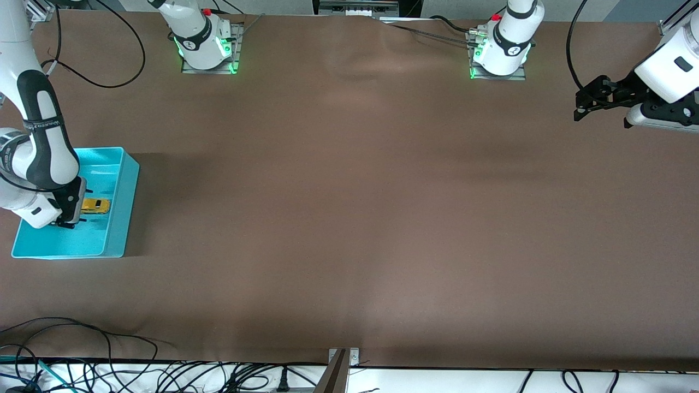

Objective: Wind up and store yellow beetle car
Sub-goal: 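Lift the car with the right gripper and lower it into the bin, then open the right gripper to release the car inside the bin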

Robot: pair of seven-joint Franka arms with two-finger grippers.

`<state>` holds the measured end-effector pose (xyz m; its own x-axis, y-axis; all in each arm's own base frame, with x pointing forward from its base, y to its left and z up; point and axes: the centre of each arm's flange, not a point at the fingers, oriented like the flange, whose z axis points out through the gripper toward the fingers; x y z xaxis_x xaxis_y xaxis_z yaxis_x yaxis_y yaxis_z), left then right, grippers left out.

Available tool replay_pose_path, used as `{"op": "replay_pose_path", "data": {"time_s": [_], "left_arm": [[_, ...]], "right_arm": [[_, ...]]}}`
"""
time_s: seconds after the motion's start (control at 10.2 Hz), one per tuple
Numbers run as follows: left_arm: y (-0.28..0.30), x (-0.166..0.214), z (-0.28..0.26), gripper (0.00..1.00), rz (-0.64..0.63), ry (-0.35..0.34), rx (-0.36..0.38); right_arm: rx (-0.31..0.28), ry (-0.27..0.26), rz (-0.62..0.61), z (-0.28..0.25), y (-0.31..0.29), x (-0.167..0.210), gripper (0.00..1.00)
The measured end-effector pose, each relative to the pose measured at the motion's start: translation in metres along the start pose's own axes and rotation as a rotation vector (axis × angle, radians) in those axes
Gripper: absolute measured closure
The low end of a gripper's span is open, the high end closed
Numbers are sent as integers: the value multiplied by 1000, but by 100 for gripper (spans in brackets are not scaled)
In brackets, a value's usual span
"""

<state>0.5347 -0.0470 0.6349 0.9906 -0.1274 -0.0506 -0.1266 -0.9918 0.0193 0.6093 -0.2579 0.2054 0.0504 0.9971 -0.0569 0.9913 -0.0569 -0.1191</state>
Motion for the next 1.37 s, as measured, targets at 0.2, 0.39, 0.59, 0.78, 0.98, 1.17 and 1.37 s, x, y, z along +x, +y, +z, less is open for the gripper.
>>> {"op": "replay_pose_path", "data": {"time_s": [0.2,0.39,0.59,0.78,0.98,1.17,1.37], "left_arm": [[0,0,0,0,1,0,0],[0,0,0,0,1,0,0],[0,0,0,0,1,0,0],[0,0,0,0,1,0,0],[0,0,0,0,1,0,0],[0,0,0,0,1,0,0],[1,0,0,0,1,1,0]], "right_arm": [[9,11,0,-18,2,2,0],[15,62,30,-48,2,3,0],[40,106,79,-77,2,3,0],[74,117,178,-107,4,2,0],[106,121,309,-143,0,3,0],[134,123,444,-176,-11,11,0],[131,112,570,-211,-15,39,1]]}}
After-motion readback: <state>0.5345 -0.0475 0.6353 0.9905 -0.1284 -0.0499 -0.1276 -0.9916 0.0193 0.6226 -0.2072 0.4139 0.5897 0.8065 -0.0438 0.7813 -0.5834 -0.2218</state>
